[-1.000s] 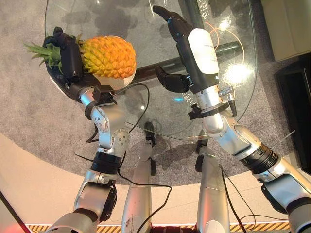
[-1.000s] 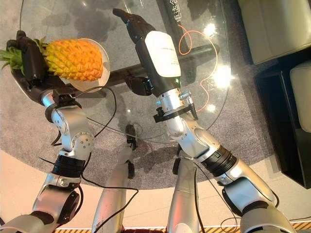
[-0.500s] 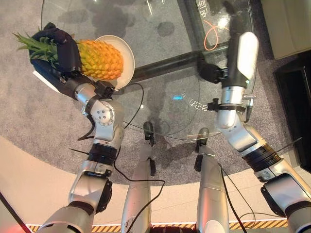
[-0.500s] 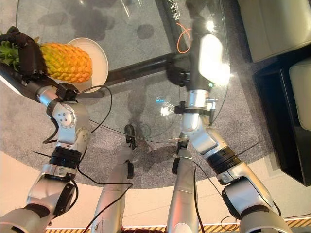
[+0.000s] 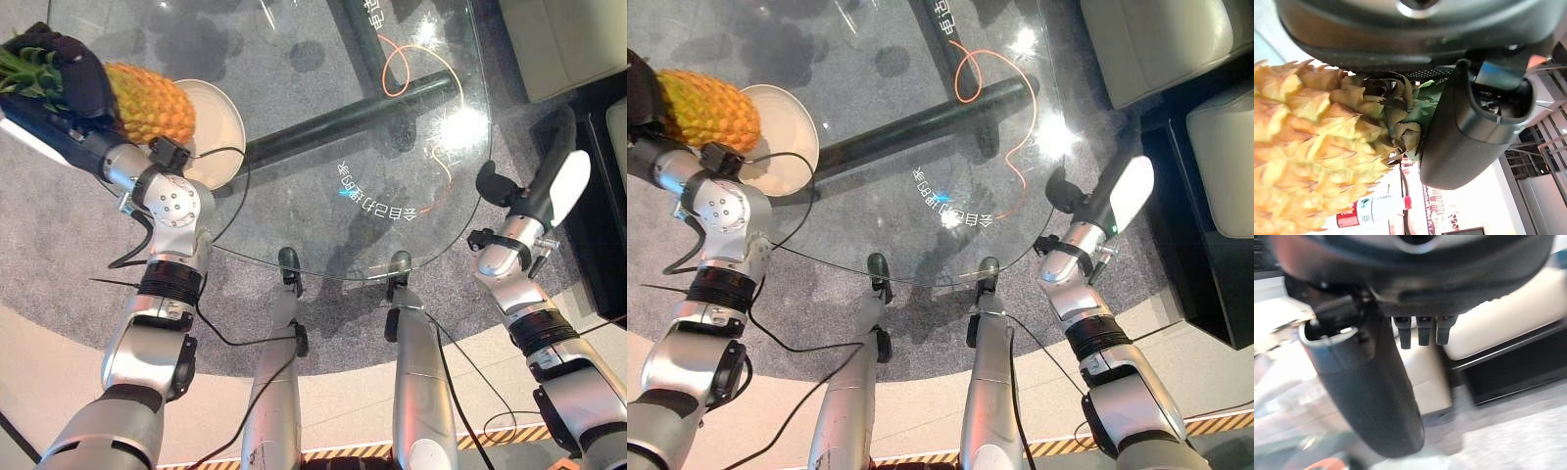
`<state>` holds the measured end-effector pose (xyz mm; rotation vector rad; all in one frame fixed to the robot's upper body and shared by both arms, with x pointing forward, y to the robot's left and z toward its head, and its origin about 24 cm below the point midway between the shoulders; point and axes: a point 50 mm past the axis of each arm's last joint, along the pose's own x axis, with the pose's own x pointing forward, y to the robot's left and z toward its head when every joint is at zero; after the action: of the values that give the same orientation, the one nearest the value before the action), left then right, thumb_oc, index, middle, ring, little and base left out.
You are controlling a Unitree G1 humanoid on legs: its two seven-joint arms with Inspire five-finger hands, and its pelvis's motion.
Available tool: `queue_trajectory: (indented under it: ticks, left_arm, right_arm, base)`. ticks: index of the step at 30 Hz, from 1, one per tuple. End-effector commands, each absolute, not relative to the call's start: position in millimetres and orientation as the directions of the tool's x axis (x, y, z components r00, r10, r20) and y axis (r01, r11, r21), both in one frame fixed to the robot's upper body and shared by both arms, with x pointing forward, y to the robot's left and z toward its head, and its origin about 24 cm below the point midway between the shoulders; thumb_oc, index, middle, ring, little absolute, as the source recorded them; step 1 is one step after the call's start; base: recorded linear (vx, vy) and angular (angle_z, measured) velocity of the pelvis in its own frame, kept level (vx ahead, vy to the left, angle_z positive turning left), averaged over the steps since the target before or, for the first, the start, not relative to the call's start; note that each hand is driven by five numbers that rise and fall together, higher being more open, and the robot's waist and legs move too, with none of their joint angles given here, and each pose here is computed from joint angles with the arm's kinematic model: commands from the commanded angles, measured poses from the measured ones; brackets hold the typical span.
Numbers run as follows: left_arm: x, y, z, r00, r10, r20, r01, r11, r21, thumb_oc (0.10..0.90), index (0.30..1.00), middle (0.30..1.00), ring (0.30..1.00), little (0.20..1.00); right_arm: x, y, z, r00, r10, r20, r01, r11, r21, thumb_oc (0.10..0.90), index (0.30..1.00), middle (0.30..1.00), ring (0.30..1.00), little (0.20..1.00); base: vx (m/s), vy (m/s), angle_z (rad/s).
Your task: Pick up the fruit to the plate
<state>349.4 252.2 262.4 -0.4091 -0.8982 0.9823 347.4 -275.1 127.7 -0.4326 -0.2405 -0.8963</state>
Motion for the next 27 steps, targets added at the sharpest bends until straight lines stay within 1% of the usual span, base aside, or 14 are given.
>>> queue_trajectory:
  ticks: [1,6,16,27]
  left_arm:
    - [325.7,270.3,343.2,0.036,0.789,0.613,-0.408,0.571,-0.712,0.100,0.300,0.300,0.300,0.200]
    - [331.8,272.6,348.5,0.044,0.786,0.616,-0.477,0.559,-0.678,0.100,0.300,0.300,0.300,0.200]
    - [339.5,281.3,346.4,0.066,0.783,0.618,-0.575,0.536,-0.618,0.100,0.300,0.300,0.300,0.200]
    - [342.4,288.0,343.5,0.082,0.779,0.622,-0.626,0.526,-0.576,0.100,0.300,0.300,0.300,0.200]
  right_arm:
    - [338.8,-309.7,128.4,0.512,-0.797,0.321,0.858,0.492,-0.146,0.800,0.900,0.900,0.900,0.900]
    - [327.7,-332.2,95.7,0.509,-0.840,0.187,0.852,0.460,-0.251,0.800,0.900,0.900,0.900,0.900]
    - [318.3,-341.1,67.7,0.527,-0.849,0.044,0.793,0.473,-0.384,0.800,0.900,0.900,0.900,0.900]
    - [321.9,-332.4,63.1,0.576,-0.817,0.037,0.752,0.511,-0.416,0.800,0.900,0.900,0.900,0.900]
  base:
    - [0.00,0.000,0.00]
    - [0.00,0.000,0.00]
    - [0.00,0.000,0.00]
    - [0.00,0.003,0.00]
